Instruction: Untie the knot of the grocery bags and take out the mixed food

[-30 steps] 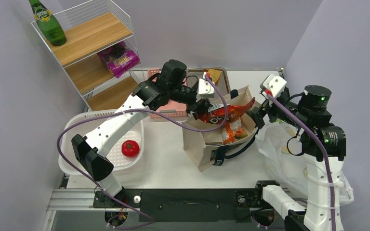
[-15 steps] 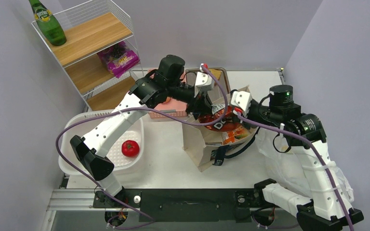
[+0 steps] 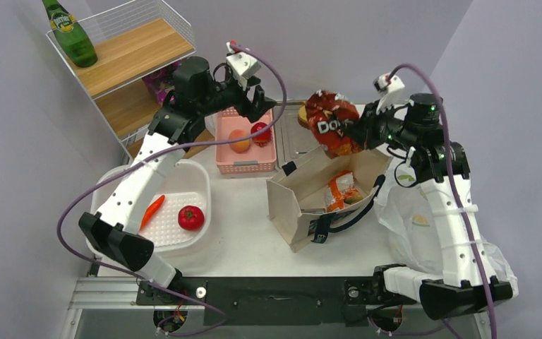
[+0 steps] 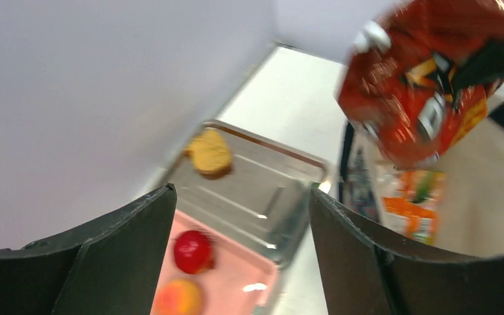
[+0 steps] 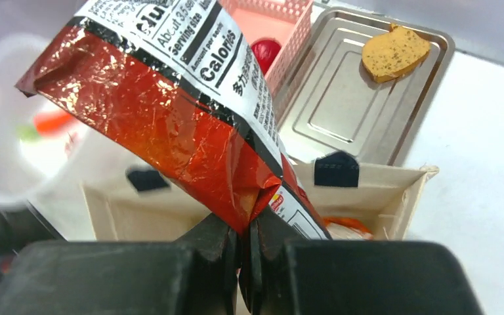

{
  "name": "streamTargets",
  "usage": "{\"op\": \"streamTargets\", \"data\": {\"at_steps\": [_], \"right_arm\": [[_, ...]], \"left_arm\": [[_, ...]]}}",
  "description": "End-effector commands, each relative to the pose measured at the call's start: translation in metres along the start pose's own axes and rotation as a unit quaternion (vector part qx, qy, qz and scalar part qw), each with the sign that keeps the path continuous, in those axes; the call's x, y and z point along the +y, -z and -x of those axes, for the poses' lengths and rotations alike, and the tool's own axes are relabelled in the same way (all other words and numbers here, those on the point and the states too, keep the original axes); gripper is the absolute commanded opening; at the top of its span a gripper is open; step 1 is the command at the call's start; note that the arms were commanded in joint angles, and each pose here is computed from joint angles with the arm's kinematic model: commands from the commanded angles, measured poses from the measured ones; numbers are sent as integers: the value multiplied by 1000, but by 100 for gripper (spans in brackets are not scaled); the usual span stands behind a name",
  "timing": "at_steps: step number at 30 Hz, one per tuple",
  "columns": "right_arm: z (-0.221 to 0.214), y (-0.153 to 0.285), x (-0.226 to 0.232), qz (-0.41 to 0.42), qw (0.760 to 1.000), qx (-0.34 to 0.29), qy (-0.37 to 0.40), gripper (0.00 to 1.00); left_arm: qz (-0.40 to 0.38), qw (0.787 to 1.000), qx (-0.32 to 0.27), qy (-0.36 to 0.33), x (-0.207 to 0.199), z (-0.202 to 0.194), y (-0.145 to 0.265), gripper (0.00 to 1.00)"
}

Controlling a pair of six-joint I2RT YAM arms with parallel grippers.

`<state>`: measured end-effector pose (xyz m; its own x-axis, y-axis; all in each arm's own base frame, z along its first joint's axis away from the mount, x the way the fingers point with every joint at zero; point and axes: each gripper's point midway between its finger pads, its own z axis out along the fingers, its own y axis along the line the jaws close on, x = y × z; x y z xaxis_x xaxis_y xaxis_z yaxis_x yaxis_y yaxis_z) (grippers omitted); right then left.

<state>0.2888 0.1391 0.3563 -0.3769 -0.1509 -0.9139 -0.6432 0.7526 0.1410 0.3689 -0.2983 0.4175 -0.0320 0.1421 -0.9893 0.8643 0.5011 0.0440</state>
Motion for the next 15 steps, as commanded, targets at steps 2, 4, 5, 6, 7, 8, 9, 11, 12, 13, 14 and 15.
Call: {"op": "streamTargets", "data": {"at_steps": [2,4,5,6,7,8,9,11,12,13,14,15], "right_arm": [[86,-14,-20,-17,954,-136,-267,0],[89,-27,-24,-15,913,-135,-386,0],[88,-34,-26,-9,903,-131,-410,0],[92,-39,-26,5,883,-138,-448,0],[94,-42,-24,16,876,-140,-462,0],[98,-45,-23,31,860,-147,-488,0],[99,-48,-20,47,853,-142,-500,0],[108,-51,-12,88,828,-142,-534,0],[115,-50,-9,110,813,-149,-551,0],[117,-50,-4,125,808,-145,-558,0],[123,-48,1,140,803,-146,-560,0],[125,-47,4,144,804,-147,-558,0]], "left_arm": [[87,946,-114,-290,-19,73,48,72],[65,906,-111,-404,-53,57,45,73],[32,896,-102,-431,-80,33,32,73],[42,867,-104,-485,-86,35,36,73],[16,860,-97,-501,-107,14,27,73],[26,843,-102,-527,-111,16,27,73],[13,839,-105,-534,-124,8,21,74],[17,835,-107,-539,-134,5,12,74],[23,834,-104,-542,-137,3,5,74],[27,833,-104,-543,-138,1,1,75],[41,828,-110,-548,-140,4,-6,75],[49,823,-102,-556,-139,-3,-13,76]]}}
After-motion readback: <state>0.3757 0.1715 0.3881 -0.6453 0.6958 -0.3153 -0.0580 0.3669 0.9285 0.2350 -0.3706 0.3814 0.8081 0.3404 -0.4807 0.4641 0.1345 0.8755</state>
